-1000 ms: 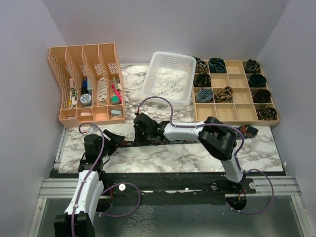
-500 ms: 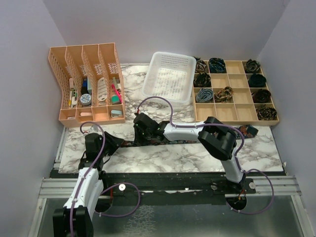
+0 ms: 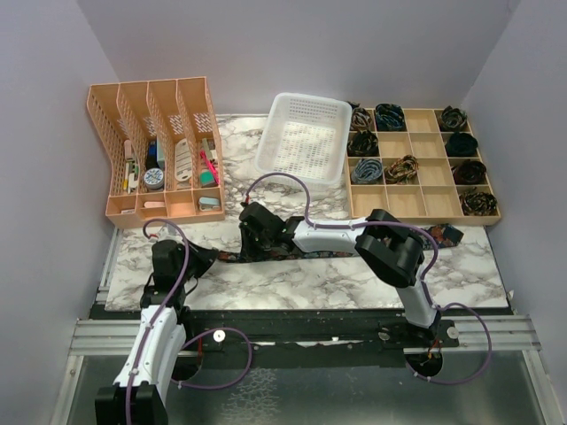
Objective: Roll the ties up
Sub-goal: Roll the tie at the center of the board.
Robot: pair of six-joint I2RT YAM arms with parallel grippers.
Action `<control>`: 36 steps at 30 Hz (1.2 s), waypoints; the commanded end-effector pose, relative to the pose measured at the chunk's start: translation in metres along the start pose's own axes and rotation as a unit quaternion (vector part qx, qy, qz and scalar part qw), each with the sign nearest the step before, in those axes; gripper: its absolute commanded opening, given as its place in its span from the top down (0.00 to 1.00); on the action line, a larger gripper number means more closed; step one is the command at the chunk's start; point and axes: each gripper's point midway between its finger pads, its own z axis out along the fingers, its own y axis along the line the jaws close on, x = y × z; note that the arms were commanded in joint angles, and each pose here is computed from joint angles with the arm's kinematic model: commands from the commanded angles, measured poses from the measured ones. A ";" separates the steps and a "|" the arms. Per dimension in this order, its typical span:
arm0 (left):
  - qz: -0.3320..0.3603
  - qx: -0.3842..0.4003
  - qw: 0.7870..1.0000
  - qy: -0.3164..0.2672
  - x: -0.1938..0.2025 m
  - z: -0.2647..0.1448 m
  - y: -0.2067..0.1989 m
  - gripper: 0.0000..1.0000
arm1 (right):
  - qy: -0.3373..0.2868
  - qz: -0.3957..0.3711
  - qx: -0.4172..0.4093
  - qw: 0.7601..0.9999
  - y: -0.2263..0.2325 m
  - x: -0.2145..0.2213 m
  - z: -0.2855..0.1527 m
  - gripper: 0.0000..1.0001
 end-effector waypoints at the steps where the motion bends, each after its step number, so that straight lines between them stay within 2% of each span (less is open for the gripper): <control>1: 0.018 0.006 1.000 -0.010 -0.004 0.000 -0.004 1.00 | 0.045 -0.012 0.035 0.998 -0.022 0.025 0.000 0.80; 7: 0.035 0.028 0.998 -0.032 -0.020 -0.003 -0.030 1.00 | 0.004 -0.035 -0.005 0.999 0.007 -0.011 -0.034 0.73; 11: 0.068 0.020 0.997 -0.044 -0.029 -0.005 -0.042 1.00 | -0.035 -0.035 0.013 0.999 -0.002 -0.028 -0.056 0.71; 21: 0.134 0.006 0.990 -0.032 -0.021 -0.004 -0.061 1.00 | -0.042 -0.010 0.044 0.998 -0.037 -0.019 -0.066 0.73; 27: 0.157 -0.007 0.987 -0.036 -0.017 -0.003 -0.073 1.00 | -0.023 -0.013 0.025 0.999 -0.039 -0.006 -0.064 0.76; 33: 0.187 -0.017 0.982 -0.032 -0.001 0.001 -0.086 1.00 | -0.052 -0.013 0.063 0.997 -0.056 -0.020 -0.078 0.76; 36: 0.191 -0.020 0.981 -0.030 0.008 0.004 -0.093 1.00 | -0.097 0.014 0.124 0.987 -0.077 -0.035 -0.099 0.76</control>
